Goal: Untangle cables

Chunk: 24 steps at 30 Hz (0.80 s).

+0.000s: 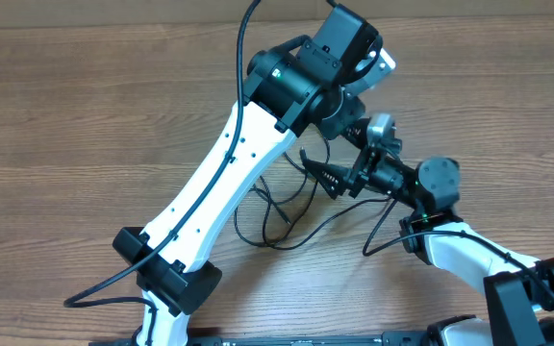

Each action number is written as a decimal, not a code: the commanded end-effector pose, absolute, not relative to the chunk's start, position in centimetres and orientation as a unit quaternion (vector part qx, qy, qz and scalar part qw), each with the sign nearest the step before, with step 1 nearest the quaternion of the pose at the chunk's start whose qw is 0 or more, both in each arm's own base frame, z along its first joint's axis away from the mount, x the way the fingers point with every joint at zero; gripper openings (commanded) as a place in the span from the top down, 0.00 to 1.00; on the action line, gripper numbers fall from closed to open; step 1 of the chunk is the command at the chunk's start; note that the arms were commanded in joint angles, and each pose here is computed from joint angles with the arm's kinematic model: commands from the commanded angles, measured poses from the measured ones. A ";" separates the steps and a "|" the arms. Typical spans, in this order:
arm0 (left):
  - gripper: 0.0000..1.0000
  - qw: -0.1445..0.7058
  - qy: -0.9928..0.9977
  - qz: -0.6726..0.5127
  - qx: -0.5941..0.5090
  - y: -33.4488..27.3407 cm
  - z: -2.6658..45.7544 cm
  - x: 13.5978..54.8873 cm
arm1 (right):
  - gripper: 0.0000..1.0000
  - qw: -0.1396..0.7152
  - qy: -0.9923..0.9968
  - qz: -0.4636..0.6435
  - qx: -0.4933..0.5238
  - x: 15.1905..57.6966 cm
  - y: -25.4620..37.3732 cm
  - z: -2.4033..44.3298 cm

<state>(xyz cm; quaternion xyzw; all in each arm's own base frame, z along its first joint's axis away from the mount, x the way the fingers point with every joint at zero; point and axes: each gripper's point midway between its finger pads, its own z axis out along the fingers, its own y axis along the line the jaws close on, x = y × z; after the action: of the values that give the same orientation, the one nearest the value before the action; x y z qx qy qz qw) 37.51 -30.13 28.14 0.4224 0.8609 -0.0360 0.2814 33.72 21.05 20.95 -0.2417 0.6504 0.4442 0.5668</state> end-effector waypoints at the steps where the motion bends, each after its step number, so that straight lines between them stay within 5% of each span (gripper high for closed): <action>1: 0.95 0.285 0.881 0.001 0.378 -27.5 28.2 39.2 | 0.00 0.540 0.689 0.456 -0.162 35.3 19.0 20.0; 9: 0.92 0.262 0.923 0.003 0.281 -21.8 27.7 41.6 | 0.00 0.520 0.703 0.483 -0.031 37.4 10.4 20.5; 23: 0.00 0.276 0.927 -0.011 0.254 -19.8 28.0 43.5 | 0.00 0.312 0.827 0.456 0.106 33.7 7.0 8.8; 24: 0.00 0.277 0.926 -0.011 0.256 -19.9 28.0 43.5 | 0.00 0.300 0.832 0.453 0.116 33.4 7.0 8.3</action>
<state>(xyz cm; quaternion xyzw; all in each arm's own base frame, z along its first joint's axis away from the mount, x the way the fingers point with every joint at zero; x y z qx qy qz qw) 43.18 -19.81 27.79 0.2562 0.9277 -0.0063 0.2713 33.66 7.25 8.85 0.1310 0.8196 0.4739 0.2942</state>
